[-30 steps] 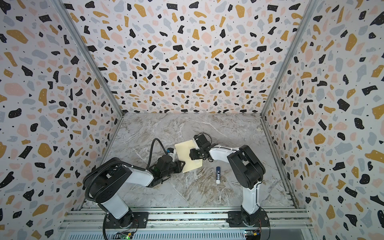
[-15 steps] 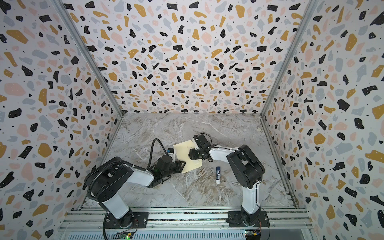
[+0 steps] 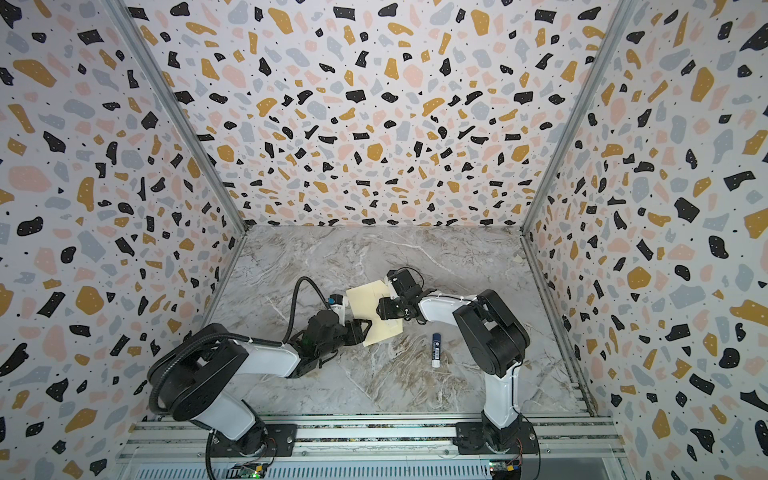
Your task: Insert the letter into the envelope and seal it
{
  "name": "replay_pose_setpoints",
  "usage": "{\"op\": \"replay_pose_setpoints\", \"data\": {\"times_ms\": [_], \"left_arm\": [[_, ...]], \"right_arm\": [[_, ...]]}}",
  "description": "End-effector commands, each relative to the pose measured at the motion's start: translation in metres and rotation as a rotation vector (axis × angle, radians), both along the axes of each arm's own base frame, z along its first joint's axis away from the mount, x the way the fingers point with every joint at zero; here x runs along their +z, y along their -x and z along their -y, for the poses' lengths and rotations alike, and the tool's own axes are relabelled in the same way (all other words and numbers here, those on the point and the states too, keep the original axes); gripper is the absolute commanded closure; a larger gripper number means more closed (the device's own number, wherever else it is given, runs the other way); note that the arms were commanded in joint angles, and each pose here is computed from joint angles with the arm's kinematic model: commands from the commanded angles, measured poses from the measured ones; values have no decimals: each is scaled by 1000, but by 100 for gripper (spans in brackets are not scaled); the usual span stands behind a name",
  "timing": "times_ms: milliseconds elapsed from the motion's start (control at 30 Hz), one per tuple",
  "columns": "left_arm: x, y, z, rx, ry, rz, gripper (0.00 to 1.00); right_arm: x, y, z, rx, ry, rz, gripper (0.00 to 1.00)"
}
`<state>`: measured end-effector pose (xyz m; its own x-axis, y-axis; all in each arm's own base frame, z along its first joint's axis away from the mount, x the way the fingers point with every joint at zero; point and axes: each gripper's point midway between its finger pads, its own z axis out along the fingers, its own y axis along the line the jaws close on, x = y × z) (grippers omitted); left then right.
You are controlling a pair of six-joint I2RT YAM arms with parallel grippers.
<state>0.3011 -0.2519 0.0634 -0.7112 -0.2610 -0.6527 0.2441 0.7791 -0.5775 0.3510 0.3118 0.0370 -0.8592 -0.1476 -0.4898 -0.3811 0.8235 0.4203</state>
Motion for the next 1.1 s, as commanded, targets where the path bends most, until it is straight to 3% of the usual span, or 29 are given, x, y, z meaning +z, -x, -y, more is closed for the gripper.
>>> {"op": "replay_pose_setpoints", "data": {"times_ms": [0, 667, 1067], "left_arm": [[5, -1, -14, 36, -25, 19, 34], [-23, -3, -3, 9, -8, -69, 32], [-32, -3, 4, -14, 6, -89, 45]], "right_arm": [[-12, 8, 8, -5, 23, -44, 46], [-11, 10, 3, 13, -4, -52, 46], [-11, 13, 0, 20, -26, -67, 46]]}}
